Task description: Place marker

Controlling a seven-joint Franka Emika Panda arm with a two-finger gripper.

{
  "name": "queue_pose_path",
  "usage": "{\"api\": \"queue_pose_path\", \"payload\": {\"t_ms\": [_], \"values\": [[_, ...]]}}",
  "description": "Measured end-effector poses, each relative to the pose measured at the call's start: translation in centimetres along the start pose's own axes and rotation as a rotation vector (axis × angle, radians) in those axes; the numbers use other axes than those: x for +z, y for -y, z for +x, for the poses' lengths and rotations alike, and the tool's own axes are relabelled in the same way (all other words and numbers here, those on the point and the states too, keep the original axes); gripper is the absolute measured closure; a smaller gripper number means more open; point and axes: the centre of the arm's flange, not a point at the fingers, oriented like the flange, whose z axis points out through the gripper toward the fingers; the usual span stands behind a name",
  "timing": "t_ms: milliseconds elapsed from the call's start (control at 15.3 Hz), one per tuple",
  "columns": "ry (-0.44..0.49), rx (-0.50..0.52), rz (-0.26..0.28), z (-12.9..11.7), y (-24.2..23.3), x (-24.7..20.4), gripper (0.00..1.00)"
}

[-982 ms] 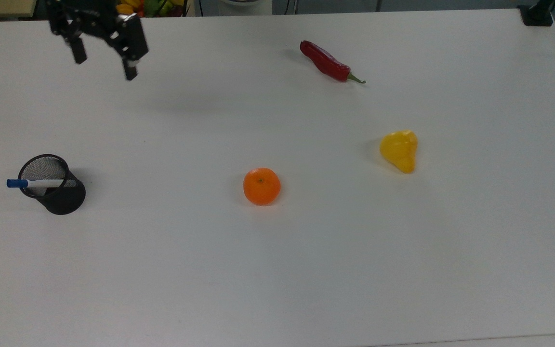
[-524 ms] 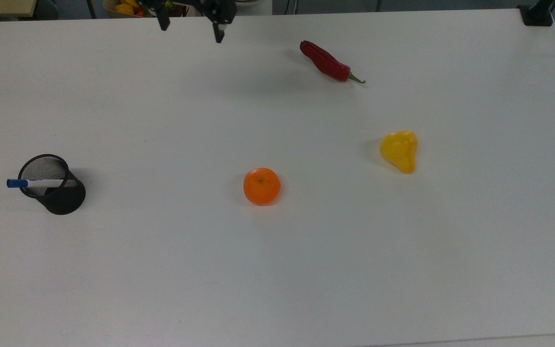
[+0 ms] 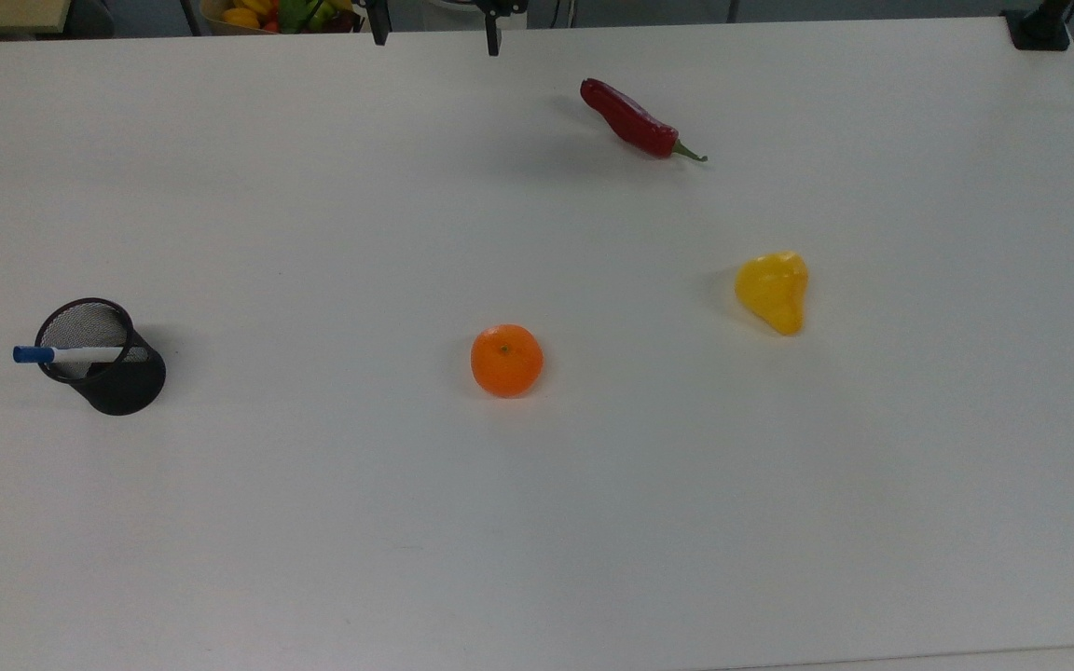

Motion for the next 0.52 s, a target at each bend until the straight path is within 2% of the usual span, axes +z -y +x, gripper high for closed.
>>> {"api": "queue_pose_path", "payload": {"t_ms": [196, 524], "values": [[-0.018, -0.075, 0.001, 0.25, -0.31, -0.12, 0.00], [-0.040, -0.090, 0.001, 0.59, -0.95, -0.29, 0.00]]}}
